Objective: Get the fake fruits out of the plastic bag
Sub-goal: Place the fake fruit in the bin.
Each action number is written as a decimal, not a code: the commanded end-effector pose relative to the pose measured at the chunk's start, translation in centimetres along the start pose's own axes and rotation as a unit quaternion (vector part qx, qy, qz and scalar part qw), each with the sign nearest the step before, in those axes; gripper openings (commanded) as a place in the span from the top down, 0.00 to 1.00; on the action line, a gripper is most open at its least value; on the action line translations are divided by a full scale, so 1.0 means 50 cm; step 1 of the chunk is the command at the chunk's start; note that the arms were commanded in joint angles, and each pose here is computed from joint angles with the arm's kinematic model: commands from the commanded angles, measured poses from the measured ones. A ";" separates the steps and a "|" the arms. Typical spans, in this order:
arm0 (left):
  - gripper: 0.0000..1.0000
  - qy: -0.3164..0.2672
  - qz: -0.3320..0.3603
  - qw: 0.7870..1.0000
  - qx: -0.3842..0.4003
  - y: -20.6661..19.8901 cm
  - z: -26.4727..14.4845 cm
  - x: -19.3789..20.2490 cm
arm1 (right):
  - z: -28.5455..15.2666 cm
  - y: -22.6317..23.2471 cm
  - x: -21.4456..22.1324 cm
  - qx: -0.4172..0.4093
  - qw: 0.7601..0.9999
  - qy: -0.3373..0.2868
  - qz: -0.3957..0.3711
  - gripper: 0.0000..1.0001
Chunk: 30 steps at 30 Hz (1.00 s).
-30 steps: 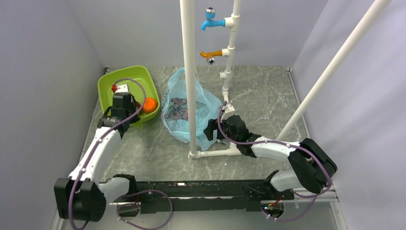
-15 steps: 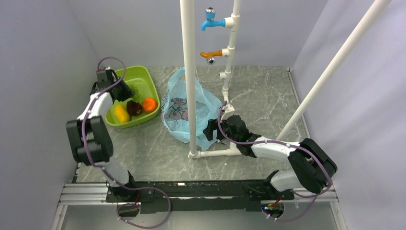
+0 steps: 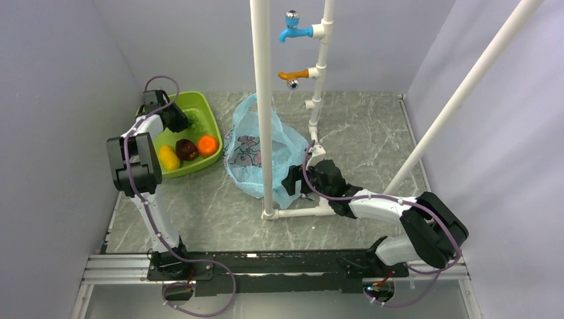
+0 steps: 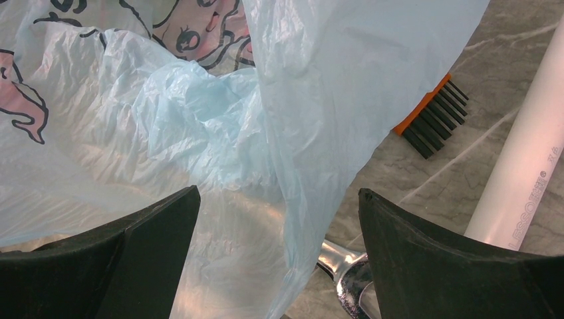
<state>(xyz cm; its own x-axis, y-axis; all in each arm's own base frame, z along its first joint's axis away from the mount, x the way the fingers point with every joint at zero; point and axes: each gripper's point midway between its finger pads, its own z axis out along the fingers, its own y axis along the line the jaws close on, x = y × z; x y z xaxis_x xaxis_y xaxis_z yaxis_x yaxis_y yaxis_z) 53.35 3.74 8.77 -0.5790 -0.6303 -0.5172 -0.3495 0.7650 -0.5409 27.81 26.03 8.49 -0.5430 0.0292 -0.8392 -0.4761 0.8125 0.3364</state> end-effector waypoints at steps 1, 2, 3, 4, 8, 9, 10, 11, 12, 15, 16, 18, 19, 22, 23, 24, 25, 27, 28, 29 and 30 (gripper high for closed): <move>0.91 -0.015 0.001 0.999 0.029 -0.041 0.017 -0.031 | -0.001 0.021 -0.051 -0.018 0.999 -0.040 0.004 0.08; 0.90 -0.010 0.003 1.000 0.025 -0.037 0.022 -0.028 | -0.001 0.022 -0.051 -0.018 0.999 -0.040 0.003 0.08; 0.90 -0.007 0.004 1.000 0.023 -0.035 0.025 -0.024 | -0.002 0.021 -0.051 -0.018 0.999 -0.040 0.004 0.08; 0.89 -0.002 0.005 1.000 0.024 -0.034 0.029 -0.019 | -0.001 0.022 -0.052 -0.018 0.999 -0.040 0.004 0.08; 0.80 0.016 0.006 0.999 0.027 -0.030 0.039 0.007 | -0.001 0.023 -0.051 -0.019 0.999 -0.039 0.003 0.08; 0.78 0.021 0.006 0.999 0.024 -0.029 0.039 0.012 | -0.001 0.023 -0.051 -0.019 0.999 -0.039 0.003 0.08; 0.74 0.024 0.006 0.999 0.022 -0.029 0.039 0.016 | -0.001 0.021 -0.051 -0.019 0.999 -0.039 0.003 0.08; 0.67 0.024 0.009 0.999 0.024 -0.029 0.037 0.017 | -0.002 0.022 -0.052 -0.019 0.999 -0.040 0.003 0.08; 0.58 0.023 0.011 0.999 0.024 -0.030 0.034 0.017 | -0.003 0.022 -0.051 -0.019 0.999 -0.040 0.003 0.08; 0.41 0.018 0.029 0.999 0.030 -0.040 0.014 0.011 | -0.005 0.020 -0.054 -0.017 0.999 -0.045 0.002 0.08; 0.40 0.012 0.037 0.999 0.035 -0.051 0.000 0.001 | -0.006 0.019 -0.054 -0.016 0.999 -0.045 0.001 0.08; 0.37 0.006 0.059 0.997 0.045 -0.069 -0.024 -0.010 | -0.007 0.018 -0.055 -0.016 0.999 -0.046 -0.001 0.08; 0.37 0.003 0.073 0.996 0.050 -0.079 -0.037 -0.016 | -0.008 0.019 -0.055 -0.016 0.999 -0.047 -0.001 0.08; 0.34 -0.010 0.108 0.993 0.039 -0.095 -0.088 -0.031 | -0.010 0.018 -0.056 -0.016 0.999 -0.050 -0.003 0.08; 0.33 -0.015 0.116 0.992 0.037 -0.100 -0.107 -0.031 | -0.010 0.017 -0.056 -0.015 0.999 -0.051 -0.004 0.08; 0.33 -0.020 0.124 0.991 0.040 -0.105 -0.127 -0.030 | -0.011 0.015 -0.056 -0.013 0.999 -0.052 -0.004 0.08; 0.31 -0.027 0.132 0.990 0.044 -0.113 -0.149 -0.027 | -0.010 0.014 -0.057 -0.012 0.999 -0.052 -0.005 0.08; 0.30 -0.035 0.151 0.986 0.060 -0.130 -0.193 -0.012 | -0.011 0.013 -0.056 -0.010 0.999 -0.053 -0.006 0.07; 0.30 -0.035 0.161 0.984 0.075 -0.141 -0.216 0.001 | -0.011 0.012 -0.057 -0.009 0.999 -0.053 -0.006 0.07; 0.30 -0.032 0.172 0.980 0.091 -0.150 -0.238 0.018 | -0.011 0.011 -0.056 -0.010 0.999 -0.053 -0.007 0.07; 0.29 -0.030 0.184 0.976 0.109 -0.163 -0.268 0.038 | -0.010 0.011 -0.056 -0.009 0.999 -0.053 -0.008 0.07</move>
<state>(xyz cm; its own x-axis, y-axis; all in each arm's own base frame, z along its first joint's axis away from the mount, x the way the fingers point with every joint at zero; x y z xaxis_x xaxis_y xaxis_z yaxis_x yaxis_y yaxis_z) 48.83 0.59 16.39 -0.6223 -0.4372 -0.6493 -0.1359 0.8772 -0.4605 27.88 25.99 9.23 -0.5249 0.0404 -0.8502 -0.4824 0.8089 0.3362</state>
